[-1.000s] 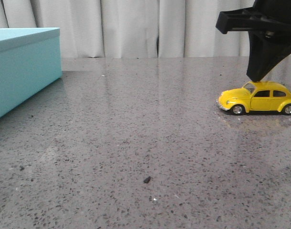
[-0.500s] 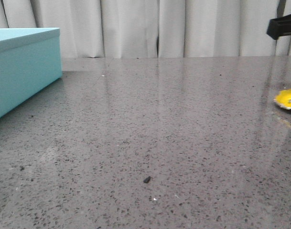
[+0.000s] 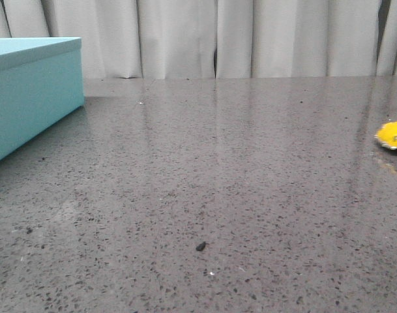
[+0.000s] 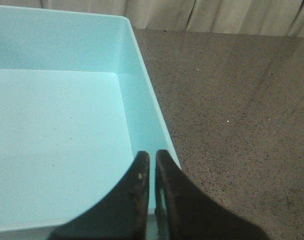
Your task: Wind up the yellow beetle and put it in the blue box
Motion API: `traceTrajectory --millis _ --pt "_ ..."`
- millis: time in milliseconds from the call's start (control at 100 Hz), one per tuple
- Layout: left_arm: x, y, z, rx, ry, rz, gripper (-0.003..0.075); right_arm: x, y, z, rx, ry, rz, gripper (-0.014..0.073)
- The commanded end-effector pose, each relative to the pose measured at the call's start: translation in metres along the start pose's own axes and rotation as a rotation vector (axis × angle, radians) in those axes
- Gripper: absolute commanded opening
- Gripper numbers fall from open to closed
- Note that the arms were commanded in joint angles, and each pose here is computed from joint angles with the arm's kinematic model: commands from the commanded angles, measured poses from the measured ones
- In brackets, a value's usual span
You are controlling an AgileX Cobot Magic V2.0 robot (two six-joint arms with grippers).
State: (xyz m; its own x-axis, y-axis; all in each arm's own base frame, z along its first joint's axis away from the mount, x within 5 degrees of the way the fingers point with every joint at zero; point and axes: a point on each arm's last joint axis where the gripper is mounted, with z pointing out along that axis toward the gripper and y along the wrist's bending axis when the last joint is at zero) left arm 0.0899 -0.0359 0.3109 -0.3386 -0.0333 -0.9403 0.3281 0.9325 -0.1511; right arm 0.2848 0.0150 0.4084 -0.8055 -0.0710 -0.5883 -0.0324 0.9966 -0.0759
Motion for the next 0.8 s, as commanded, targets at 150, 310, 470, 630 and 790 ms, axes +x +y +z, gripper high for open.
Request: traceTrajectory --millis 150,310,470,630,790 --pt "-0.014 -0.002 -0.001 0.015 -0.080 -0.008 -0.0019 -0.014 -0.008 -0.107 0.008 -0.287 0.009 -0.0049" --pt "-0.014 -0.002 -0.001 0.015 -0.080 -0.008 -0.0019 -0.010 -0.009 -0.109 0.008 -0.274 0.009 -0.0049" --pt "-0.014 -0.002 -0.001 0.015 -0.080 -0.008 -0.0019 -0.010 -0.008 -0.109 0.003 -0.275 0.010 -0.0049" --pt "-0.014 -0.002 -0.001 0.015 -0.086 -0.009 -0.0019 -0.009 -0.007 -0.111 -0.014 -0.283 0.014 -0.0049" --pt "-0.025 -0.004 -0.006 0.014 -0.128 0.077 -0.0019 -0.006 -0.004 -0.125 -0.061 -0.360 -0.019 -0.0049"
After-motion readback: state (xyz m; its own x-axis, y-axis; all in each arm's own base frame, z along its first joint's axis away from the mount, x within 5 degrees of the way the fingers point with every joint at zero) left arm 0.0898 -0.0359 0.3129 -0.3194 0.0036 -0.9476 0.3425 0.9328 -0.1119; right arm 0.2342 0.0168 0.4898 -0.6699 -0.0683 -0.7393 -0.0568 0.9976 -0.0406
